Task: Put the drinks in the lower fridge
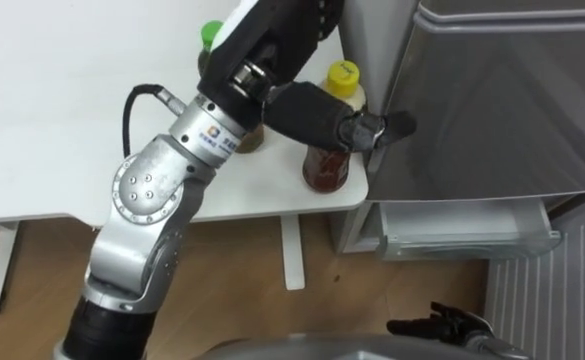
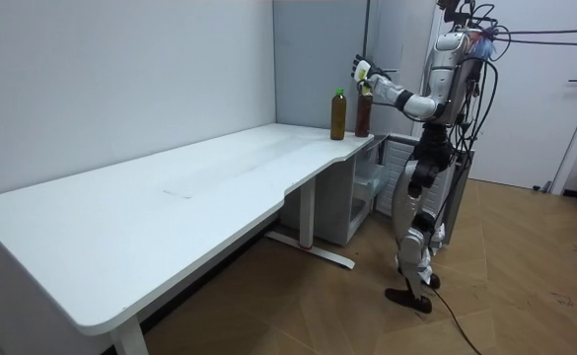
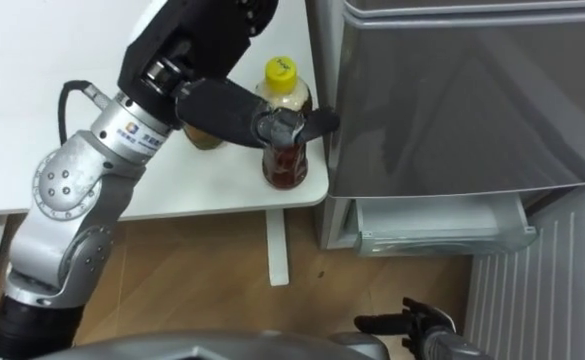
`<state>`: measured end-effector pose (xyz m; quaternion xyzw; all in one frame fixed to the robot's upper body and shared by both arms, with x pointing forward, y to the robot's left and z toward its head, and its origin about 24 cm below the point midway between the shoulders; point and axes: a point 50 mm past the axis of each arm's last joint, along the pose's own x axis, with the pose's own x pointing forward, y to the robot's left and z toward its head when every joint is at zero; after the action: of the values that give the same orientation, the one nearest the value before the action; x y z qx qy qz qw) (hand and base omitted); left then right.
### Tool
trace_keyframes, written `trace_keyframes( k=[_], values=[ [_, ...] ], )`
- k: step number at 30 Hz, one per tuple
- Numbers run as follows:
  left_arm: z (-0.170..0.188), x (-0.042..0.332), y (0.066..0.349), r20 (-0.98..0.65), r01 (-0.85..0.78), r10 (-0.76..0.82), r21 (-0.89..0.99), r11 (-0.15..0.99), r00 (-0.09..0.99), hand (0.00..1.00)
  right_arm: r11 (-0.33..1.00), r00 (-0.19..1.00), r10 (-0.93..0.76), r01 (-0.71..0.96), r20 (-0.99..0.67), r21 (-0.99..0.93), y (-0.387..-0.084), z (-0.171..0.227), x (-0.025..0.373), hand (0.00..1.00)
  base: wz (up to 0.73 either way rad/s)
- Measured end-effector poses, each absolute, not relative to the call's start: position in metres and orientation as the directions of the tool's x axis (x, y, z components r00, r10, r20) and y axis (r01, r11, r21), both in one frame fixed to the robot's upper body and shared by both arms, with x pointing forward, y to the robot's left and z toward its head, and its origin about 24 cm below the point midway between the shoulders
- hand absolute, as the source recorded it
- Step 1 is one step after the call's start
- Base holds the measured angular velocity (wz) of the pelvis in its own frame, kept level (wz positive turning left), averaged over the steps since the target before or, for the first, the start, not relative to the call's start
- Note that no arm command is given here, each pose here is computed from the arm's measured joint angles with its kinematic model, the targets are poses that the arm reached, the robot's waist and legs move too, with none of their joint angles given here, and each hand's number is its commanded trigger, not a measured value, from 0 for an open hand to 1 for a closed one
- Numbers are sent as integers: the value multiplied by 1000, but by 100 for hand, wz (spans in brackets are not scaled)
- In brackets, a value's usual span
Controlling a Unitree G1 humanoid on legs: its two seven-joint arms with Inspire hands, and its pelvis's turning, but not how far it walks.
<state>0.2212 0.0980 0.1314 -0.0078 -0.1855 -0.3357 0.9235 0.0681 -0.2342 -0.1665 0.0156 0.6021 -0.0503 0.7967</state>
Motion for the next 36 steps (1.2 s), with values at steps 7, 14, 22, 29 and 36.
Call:
trace_keyframes(
  k=[7, 14, 22, 29, 36],
  values=[
    [122, 220, 103, 291, 615, -612, 94, 783, 735, 0, 995, 267, -58, 99, -962, -33, -234, -167, 68, 0, 0],
    [114, 218, 105, 252, 601, -596, 67, 796, 762, 0, 995, 273, -55, 98, -960, -29, -233, -167, 69, 0, 0],
    [86, 217, 112, 137, 567, -562, 6, 824, 816, 0, 995, 278, -52, 98, -959, -26, -233, -166, 67, 0, 0],
    [84, 218, 117, 127, 550, -546, 5, 835, 828, 0, 995, 272, -49, 99, -961, -23, -232, -167, 65, 0, 0],
    [78, 220, 121, 97, 528, -526, -1, 849, 845, 0, 995, 274, -48, 99, -961, -21, -232, -167, 64, 0, 0]
  ],
)
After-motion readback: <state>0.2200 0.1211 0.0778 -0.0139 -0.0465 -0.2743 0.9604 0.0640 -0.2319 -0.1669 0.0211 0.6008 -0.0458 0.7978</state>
